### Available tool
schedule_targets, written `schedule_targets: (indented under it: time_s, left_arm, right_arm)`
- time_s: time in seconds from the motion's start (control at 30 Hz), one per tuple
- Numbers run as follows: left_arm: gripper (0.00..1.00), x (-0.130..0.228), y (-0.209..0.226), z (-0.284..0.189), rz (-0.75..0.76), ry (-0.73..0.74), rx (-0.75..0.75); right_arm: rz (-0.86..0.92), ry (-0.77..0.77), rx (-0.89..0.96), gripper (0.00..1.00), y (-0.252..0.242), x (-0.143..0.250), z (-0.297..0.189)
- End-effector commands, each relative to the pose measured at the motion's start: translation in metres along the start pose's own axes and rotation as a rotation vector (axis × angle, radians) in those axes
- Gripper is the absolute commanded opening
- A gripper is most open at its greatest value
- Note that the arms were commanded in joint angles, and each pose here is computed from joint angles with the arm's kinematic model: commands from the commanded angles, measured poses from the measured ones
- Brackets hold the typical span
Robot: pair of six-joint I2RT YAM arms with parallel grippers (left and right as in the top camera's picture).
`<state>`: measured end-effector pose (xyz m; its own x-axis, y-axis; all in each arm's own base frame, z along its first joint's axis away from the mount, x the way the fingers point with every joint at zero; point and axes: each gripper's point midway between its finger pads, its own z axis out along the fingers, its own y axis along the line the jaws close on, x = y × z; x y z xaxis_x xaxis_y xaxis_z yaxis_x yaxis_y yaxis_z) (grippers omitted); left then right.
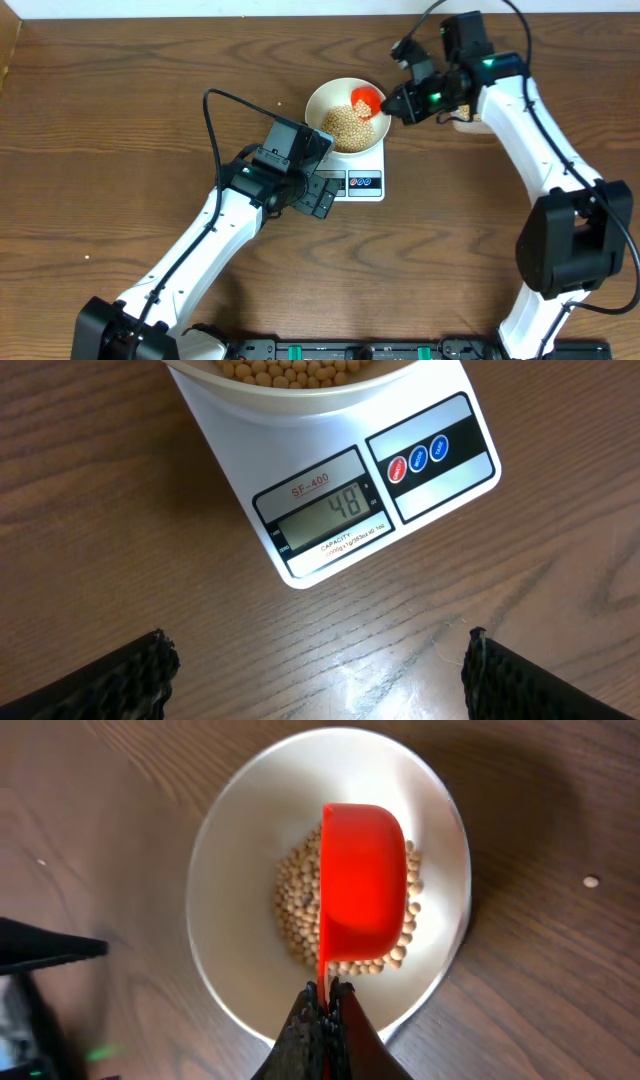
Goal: Scoop item into bowl and weigh 50g on scale
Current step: 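Shake the scoop over the bowl to add more beans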
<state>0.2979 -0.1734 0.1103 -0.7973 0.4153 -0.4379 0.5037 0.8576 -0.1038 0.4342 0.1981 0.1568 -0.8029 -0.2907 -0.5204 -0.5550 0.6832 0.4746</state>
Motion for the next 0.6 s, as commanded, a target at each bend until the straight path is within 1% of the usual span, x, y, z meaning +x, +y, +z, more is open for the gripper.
schedule_targets:
  time_s: [0.0,0.13,0.23,0.57]
  left_arm:
    - [0.93,0.003,0.003,0.004,0.003,0.013,-0.01]
    - [0.94,0.003,0.003,0.004,0.003,0.013,-0.01]
    - [0.93,0.003,0.003,0.004,0.003,0.013,-0.01]
    - [0.93,0.003,0.003,0.004,0.003,0.013,-0.01]
  right_arm:
    - [0.015,-0.074,-0.115,0.01,0.018,-0.017,-0.022]
    - [0.032,-0.097,-0.16,0.01,0.016,-0.02,-0.031]
    - [0.039,-0.108,-0.179,0.01,0.015,-0.021,-0.035]
    - [0.044,-0.12,-0.228,0.01,0.021,-0.023,-0.039]
